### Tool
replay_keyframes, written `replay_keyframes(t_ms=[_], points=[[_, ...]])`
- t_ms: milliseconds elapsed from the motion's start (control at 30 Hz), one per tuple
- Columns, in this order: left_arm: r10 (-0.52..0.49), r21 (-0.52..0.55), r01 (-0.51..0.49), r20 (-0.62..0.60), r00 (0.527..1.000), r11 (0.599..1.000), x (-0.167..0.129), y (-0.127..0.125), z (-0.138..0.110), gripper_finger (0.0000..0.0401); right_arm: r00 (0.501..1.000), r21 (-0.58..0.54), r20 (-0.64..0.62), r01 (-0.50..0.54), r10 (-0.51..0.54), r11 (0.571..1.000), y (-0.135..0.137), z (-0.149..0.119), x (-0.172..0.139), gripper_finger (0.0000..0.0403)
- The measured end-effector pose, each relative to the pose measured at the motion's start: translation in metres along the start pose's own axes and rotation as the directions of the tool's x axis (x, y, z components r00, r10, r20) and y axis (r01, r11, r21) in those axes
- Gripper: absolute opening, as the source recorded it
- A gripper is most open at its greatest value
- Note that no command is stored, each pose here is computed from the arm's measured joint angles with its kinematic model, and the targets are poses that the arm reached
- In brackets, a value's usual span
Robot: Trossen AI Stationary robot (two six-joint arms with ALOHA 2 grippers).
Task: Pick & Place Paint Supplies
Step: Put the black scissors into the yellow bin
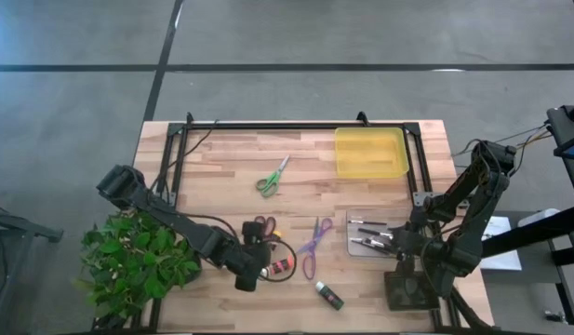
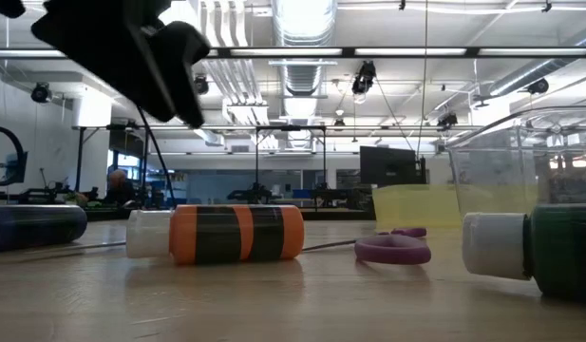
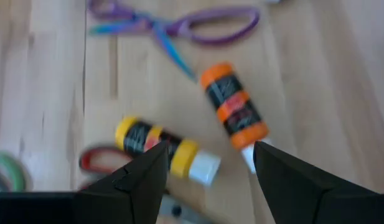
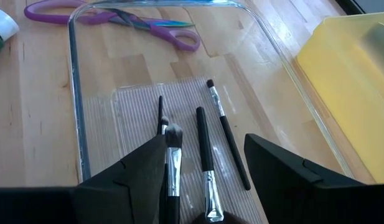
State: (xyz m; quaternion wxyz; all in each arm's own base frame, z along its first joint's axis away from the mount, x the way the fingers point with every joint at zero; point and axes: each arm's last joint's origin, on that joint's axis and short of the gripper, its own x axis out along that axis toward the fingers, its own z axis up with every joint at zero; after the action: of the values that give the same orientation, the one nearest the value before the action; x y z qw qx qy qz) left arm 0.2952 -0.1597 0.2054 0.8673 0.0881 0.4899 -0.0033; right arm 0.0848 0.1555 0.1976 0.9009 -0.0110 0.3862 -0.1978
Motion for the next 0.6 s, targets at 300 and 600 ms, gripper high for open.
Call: replay_keyframes(t_ms=[300, 600], points=[[0.021, -0.049, -0.025, -0.081, 0.997, 0.998, -0.0021, -0.0024, -0.0102, 0.0241, 1.0, 0.003, 0.0, -0.002, 0.002, 1.0, 0.0003, 0.0, 0.0, 0.0218], [0.025, -0.047, -0.029, -0.083, 0.996, 0.998, -0.002, -0.0024, -0.0108, 0.0241, 1.0, 0.009, 0.0, -0.008, 0.008, 1.0, 0.0011, 0.0, 0.0, 0.0218]])
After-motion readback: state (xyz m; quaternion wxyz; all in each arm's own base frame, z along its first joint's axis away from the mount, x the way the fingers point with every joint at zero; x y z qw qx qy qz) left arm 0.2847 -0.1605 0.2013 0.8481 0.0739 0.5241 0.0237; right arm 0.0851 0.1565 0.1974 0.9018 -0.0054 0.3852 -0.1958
